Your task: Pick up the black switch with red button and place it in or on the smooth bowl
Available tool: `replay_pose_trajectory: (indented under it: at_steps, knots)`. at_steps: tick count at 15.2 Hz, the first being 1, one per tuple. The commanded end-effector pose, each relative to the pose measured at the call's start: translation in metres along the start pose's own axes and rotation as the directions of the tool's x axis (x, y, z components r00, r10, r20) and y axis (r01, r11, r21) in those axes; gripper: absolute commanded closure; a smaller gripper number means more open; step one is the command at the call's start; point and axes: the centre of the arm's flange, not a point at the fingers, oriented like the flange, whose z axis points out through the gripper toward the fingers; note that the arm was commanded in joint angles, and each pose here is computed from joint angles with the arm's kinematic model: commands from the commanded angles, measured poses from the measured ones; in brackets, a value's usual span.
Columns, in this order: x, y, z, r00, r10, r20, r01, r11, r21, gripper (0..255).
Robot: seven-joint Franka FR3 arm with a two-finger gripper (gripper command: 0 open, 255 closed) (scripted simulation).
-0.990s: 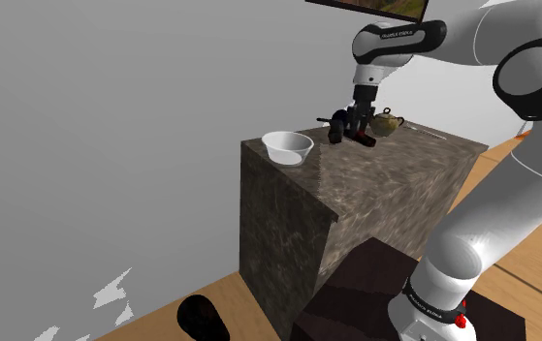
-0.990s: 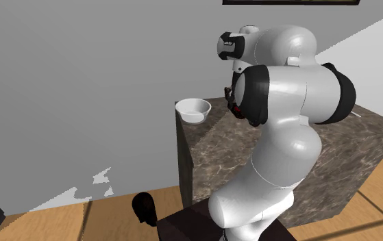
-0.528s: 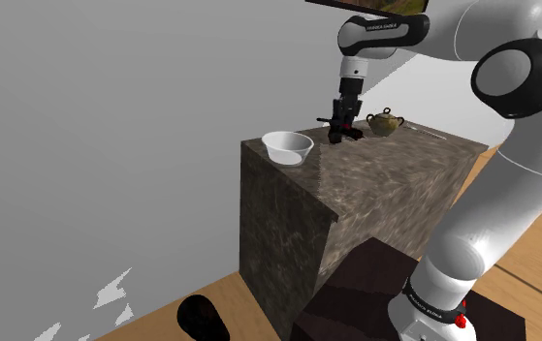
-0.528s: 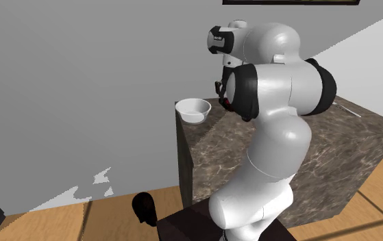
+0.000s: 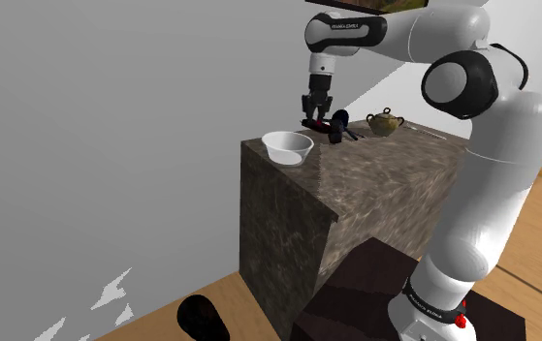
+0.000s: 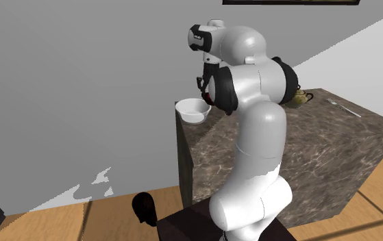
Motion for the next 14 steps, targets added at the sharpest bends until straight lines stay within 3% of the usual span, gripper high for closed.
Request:
replay_pose_trajectory:
  at_steps: [1,7,14]
  knots:
    - [0.019,-0.017,-0.001,1.000,0.000,0.000,0.000,1.000,0.000,255]
    - [0.077,-0.064,-0.005,1.000,0.000,0.000,0.000,1.000,0.000,255]
    - [0.082,-0.061,0.031,1.000,0.000,0.000,0.000,1.000,0.000,255]
